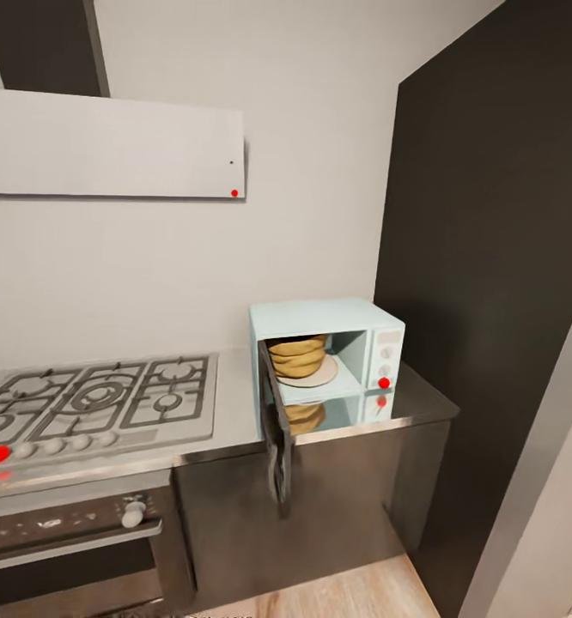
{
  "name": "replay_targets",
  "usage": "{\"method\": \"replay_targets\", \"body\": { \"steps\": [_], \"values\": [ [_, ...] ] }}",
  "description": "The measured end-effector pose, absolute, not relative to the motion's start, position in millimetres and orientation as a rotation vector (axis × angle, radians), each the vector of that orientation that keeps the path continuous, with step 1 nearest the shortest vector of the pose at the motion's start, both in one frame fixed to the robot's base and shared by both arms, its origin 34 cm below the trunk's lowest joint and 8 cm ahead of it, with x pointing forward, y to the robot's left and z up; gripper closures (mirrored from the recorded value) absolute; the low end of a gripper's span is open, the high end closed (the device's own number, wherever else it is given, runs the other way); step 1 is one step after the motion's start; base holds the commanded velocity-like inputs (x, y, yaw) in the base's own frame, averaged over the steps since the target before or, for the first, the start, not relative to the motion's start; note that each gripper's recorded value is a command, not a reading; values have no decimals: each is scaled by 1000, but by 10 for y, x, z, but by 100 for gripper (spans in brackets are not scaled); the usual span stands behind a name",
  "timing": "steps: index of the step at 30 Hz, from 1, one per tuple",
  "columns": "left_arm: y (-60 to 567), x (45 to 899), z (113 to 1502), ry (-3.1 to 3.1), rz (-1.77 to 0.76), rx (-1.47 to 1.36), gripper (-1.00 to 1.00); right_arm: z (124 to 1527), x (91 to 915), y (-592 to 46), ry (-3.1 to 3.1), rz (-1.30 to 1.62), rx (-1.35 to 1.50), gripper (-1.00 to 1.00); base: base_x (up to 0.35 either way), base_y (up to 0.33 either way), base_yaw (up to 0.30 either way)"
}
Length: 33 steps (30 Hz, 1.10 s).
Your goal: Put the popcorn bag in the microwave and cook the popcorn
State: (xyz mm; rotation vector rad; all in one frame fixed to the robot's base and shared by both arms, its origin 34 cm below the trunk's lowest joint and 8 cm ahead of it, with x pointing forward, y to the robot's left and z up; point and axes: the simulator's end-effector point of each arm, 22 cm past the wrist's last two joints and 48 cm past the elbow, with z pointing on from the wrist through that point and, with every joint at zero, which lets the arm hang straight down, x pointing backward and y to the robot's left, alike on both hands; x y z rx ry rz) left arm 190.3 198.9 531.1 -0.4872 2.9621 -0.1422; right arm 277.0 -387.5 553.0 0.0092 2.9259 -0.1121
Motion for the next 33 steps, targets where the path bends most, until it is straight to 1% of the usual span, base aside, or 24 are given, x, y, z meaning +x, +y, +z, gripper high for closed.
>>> {"method": "replay_targets", "body": {
  "steps": [8,21,25,28,33],
  "values": [
    [1986,1903,5312,2962,-143,-487,-100,5531,2776,-3875,2924,-112,9,-100,0,0,249],
    [1995,1979,5320,2954,-144,-449,-100,5541,2805,-3904,2909,-131,7,-100,0,0,15],
    [2210,2885,5520,2778,-132,-401,-100,5545,2818,-3918,2902,-140,7,-100,0,0,0],
    [2303,3685,5884,2688,-125,-279,-100,5549,2825,-3929,2900,-143,7,-100,0,0,0],
    [2459,5017,6829,2550,-76,-131,-100,5562,2857,-3955,2885,-149,4,-100,0,0,0]
  ]
}}
